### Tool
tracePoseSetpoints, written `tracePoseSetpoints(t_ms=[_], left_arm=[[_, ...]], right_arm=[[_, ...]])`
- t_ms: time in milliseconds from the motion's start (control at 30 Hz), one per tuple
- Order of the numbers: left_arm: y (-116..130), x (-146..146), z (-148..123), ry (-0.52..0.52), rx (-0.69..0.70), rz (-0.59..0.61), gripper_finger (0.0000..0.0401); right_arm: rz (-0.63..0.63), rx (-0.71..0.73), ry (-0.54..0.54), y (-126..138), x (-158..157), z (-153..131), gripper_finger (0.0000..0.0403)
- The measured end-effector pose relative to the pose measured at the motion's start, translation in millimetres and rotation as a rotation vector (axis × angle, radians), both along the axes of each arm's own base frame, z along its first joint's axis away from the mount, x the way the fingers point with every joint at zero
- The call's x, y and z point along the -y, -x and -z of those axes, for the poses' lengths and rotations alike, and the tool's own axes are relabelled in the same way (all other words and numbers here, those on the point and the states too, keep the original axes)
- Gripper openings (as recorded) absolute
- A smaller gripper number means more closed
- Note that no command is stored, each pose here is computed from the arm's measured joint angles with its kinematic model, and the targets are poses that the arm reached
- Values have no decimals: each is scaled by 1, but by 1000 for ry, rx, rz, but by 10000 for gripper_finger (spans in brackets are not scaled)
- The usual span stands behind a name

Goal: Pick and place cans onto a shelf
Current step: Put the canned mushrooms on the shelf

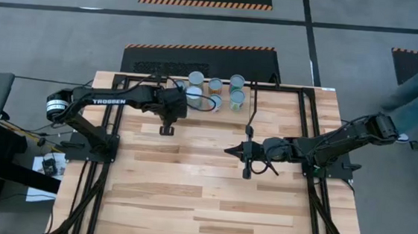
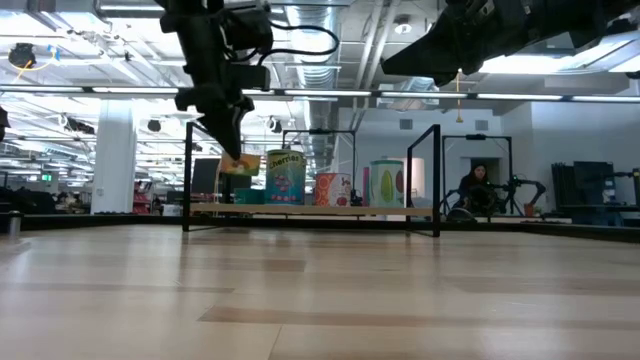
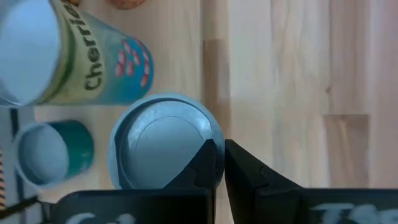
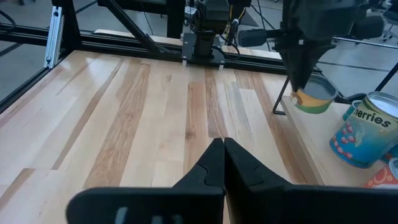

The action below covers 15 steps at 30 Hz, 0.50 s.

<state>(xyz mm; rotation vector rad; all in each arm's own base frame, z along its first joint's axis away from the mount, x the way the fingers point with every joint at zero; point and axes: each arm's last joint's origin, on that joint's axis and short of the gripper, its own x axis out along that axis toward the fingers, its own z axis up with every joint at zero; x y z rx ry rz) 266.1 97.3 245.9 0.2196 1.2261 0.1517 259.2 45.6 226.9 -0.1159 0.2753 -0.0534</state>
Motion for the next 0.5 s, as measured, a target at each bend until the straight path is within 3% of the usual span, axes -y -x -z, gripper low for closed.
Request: tracePoseSetpoints(t_ms=[133, 500], left_arm=[[1, -9, -1, -35, 6, 38, 3], [12, -40, 2, -29, 5, -51, 2]], right_arm=[[2, 1, -6, 0, 0, 0, 16], [1, 0, -7, 0, 0, 0, 14]])
